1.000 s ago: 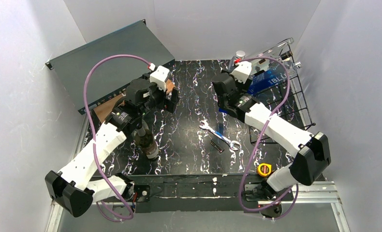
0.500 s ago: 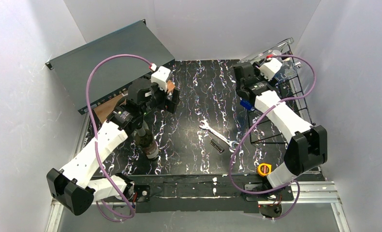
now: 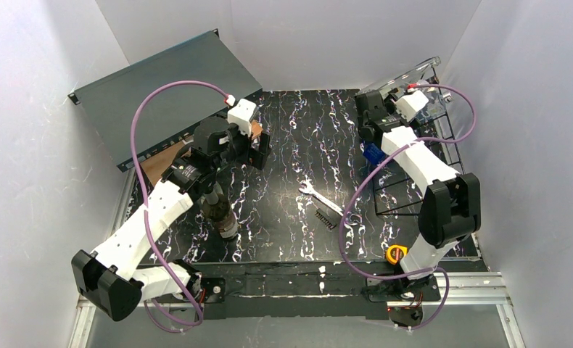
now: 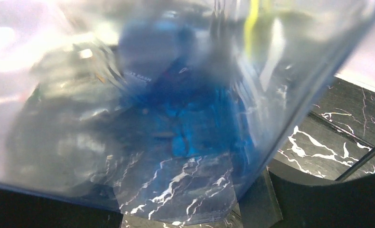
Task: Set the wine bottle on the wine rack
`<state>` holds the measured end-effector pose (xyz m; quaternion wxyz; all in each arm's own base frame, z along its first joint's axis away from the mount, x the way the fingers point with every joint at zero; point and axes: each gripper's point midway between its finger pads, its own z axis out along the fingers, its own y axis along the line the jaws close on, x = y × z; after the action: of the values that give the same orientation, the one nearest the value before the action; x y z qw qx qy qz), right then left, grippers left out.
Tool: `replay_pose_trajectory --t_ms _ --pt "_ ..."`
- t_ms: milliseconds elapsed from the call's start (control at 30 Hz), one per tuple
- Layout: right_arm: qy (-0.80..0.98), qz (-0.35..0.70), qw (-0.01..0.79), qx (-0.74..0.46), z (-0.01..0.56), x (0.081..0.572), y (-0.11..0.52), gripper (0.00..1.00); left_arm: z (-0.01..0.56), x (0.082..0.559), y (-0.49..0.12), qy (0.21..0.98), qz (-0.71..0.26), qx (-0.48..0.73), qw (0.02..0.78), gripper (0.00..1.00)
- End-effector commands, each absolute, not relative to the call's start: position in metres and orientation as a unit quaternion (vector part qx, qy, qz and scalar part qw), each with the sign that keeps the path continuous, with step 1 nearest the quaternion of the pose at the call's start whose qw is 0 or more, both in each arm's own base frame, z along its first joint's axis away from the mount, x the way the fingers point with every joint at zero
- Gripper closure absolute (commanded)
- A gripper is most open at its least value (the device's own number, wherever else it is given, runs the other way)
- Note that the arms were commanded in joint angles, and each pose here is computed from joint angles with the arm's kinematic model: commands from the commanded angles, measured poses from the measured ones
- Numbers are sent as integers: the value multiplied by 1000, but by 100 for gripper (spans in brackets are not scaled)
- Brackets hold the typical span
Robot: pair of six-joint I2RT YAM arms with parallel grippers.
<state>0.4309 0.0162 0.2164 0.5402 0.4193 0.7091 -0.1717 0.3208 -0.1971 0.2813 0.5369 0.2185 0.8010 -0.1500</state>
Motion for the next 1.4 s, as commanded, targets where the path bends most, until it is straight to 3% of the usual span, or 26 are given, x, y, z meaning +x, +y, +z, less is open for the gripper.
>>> replay_pose_trajectory --t_ms 0,733,1367 --pt "613 -139 603 492 280 448 -1 99 300 320 -200 792 -165 211 549 2" --pt "601 -158 561 547 228 456 -21 99 294 320 -209 796 -183 216 534 2" --pt "628 -64 476 612 179 460 -13 99 291 321 -210 800 -183 218 528 2"
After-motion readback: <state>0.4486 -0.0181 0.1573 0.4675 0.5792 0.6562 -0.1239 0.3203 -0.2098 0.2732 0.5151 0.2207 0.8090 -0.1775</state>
